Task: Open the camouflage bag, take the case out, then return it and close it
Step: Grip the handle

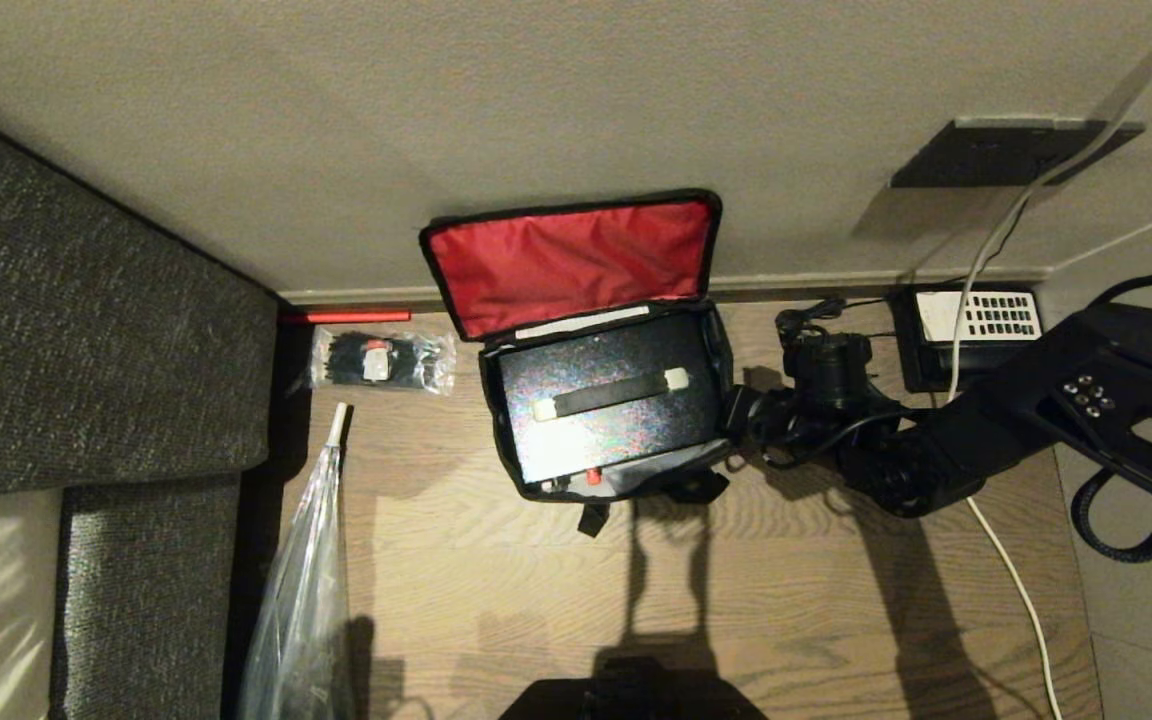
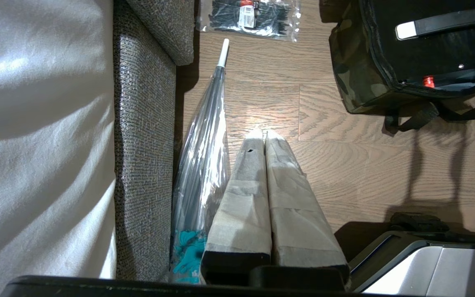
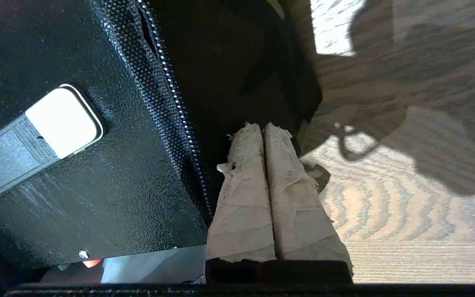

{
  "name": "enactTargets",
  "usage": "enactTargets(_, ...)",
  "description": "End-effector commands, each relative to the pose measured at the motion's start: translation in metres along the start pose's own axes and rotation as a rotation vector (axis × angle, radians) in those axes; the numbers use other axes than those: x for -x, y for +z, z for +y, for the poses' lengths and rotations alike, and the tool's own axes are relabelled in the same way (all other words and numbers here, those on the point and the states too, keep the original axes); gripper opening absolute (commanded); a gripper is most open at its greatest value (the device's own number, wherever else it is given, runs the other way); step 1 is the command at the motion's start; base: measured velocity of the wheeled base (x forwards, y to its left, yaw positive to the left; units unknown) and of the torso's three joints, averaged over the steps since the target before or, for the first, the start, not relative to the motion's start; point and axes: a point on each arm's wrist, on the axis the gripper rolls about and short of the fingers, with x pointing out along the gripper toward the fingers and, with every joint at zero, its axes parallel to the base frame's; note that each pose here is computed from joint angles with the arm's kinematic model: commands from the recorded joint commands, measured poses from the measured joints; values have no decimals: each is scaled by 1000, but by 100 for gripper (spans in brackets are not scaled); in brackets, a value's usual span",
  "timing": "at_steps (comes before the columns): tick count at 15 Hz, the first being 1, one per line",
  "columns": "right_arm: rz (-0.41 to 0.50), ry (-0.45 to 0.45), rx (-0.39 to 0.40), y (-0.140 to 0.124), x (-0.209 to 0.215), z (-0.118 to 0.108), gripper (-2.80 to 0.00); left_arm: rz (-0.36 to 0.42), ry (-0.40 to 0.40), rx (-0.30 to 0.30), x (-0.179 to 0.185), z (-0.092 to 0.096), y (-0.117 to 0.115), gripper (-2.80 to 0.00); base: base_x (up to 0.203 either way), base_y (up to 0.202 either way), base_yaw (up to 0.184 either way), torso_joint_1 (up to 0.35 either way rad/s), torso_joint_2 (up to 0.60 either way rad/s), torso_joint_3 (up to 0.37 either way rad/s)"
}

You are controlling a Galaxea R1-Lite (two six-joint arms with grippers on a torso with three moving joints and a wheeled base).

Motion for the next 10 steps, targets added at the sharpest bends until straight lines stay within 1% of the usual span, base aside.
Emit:
enactTargets(1, 53, 2, -4, -12, 1, 3, -280, 1, 1, 1, 0, 0, -1, -280, 0, 0, 0, 0, 0, 0)
enactTargets(3, 107, -11, -54, -18, 6, 11, -280, 1, 1, 1, 0, 0, -1, -280, 0, 0, 0, 0, 0, 0)
enactTargets(6, 154, -30, -53, -22, 14, 13, -280, 1, 1, 1, 0, 0, -1, -280, 0, 0, 0, 0, 0, 0)
enactTargets(9, 174, -34, -45, -27, 20, 13, -280, 1, 1, 1, 0, 0, -1, -280, 0, 0, 0, 0, 0, 0)
enactTargets(10, 180, -26, -44, -30, 21, 17, -280, 1, 1, 1, 0, 0, -1, -280, 0, 0, 0, 0, 0, 0)
